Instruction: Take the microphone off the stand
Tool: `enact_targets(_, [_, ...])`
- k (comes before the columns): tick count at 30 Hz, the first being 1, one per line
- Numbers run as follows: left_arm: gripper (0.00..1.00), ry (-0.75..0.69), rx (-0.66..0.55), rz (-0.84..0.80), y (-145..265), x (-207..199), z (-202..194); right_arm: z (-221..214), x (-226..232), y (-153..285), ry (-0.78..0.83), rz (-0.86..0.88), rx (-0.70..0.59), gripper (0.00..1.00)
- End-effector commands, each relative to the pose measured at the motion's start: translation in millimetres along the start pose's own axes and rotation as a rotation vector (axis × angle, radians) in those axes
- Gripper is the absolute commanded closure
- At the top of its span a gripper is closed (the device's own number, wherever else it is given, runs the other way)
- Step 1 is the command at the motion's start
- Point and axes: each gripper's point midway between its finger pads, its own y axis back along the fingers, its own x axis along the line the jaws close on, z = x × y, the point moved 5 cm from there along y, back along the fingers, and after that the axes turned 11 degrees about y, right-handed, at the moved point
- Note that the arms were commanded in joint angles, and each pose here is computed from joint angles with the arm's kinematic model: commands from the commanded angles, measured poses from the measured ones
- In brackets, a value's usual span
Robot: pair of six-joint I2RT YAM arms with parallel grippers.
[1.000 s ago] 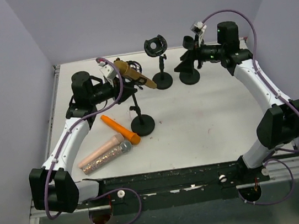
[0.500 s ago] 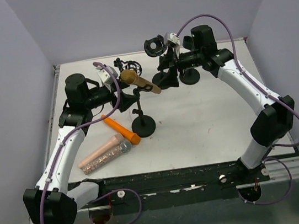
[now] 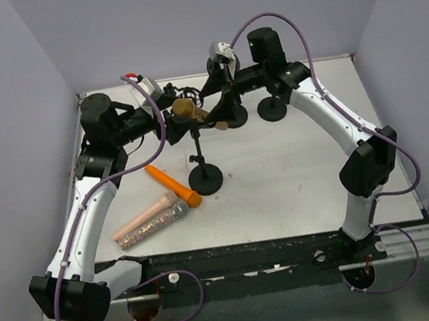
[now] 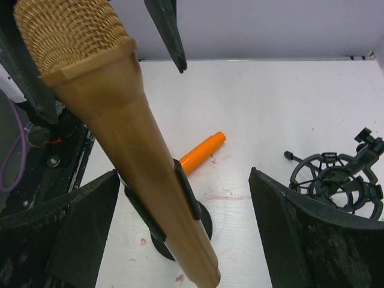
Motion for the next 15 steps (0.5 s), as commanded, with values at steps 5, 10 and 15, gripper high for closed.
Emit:
enact_targets(5, [0.18, -0.022, -0.014, 0.013, -3.1, 2.7, 13.3, 24.7, 5.7, -13.2, 0.07, 0.085, -0.065, 0.04])
enact_targets(10, [0.16, -0.062, 0.039, 0.043, 5.7, 2.8, -7.7, 22.8, 6.2, -25.0, 0.042, 0.092, -0.063, 0.06])
enact_targets(15, [0.16, -0.063, 0.073, 0.073, 7.7, 9.0, -29.2, 19.2, 6.0, -34.1, 0.029, 0.095, -0.066, 0.11])
